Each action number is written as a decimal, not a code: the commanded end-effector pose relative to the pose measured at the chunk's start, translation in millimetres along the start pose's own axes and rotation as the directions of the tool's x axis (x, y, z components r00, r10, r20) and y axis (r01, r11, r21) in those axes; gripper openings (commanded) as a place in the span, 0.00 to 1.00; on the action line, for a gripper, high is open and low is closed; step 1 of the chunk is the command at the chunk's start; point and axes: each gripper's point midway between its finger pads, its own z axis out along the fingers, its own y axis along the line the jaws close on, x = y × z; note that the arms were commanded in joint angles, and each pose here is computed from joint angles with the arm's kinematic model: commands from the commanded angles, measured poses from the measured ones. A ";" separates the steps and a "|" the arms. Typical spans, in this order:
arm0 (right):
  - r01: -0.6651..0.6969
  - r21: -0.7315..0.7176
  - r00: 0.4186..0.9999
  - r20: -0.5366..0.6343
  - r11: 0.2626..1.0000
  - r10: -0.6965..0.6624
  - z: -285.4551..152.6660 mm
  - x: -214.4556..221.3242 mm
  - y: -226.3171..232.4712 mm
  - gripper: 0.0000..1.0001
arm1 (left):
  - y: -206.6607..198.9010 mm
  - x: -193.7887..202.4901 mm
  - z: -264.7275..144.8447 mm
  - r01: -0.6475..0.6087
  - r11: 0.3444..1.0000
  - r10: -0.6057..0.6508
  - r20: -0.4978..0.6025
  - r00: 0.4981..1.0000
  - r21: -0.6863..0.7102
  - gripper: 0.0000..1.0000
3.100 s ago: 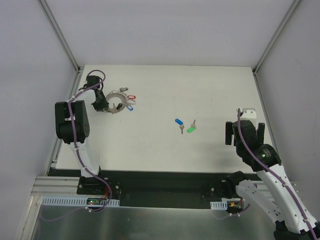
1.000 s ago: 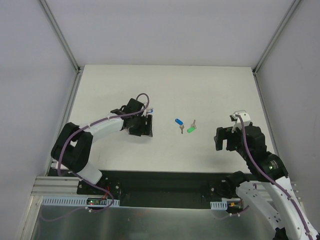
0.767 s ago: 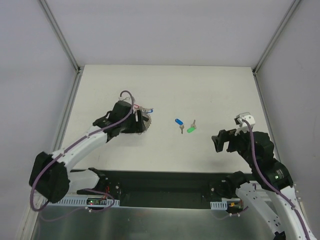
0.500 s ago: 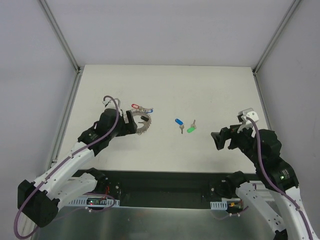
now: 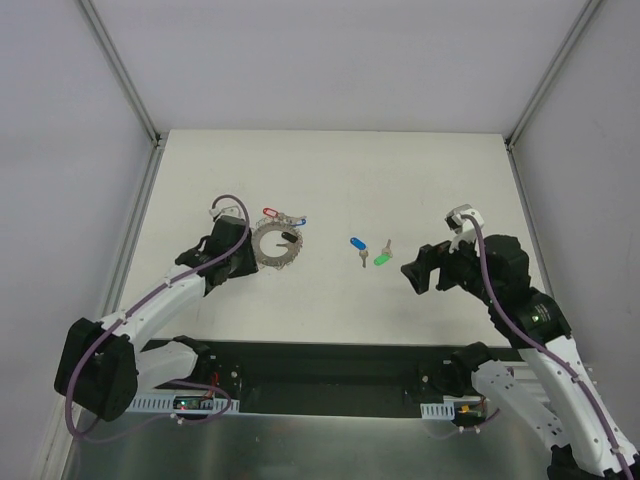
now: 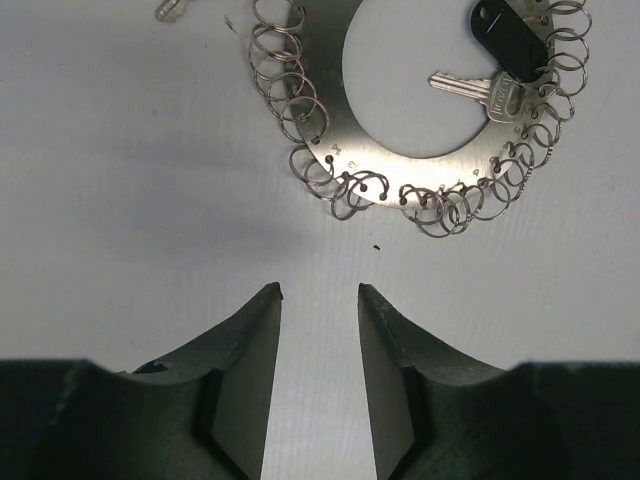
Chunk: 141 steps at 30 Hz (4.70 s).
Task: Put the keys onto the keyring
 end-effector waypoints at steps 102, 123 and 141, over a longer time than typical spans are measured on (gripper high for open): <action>-0.024 0.000 0.993 -0.112 1.000 0.024 32.1 38.3 -3.5 0.91 | -74.7 6.3 54.1 -0.324 0.939 0.313 -0.105 0.944 -0.117 0.07; -0.006 -0.004 0.992 -0.126 1.000 0.005 31.6 40.8 -3.7 0.91 | -78.7 18.1 60.7 -0.318 0.943 0.300 -0.158 0.941 -0.101 0.08; 0.004 -0.073 0.996 -0.092 0.997 -0.010 32.0 26.6 10.5 0.91 | -76.1 -21.7 14.5 -0.343 0.936 0.344 -0.002 0.939 -0.077 0.00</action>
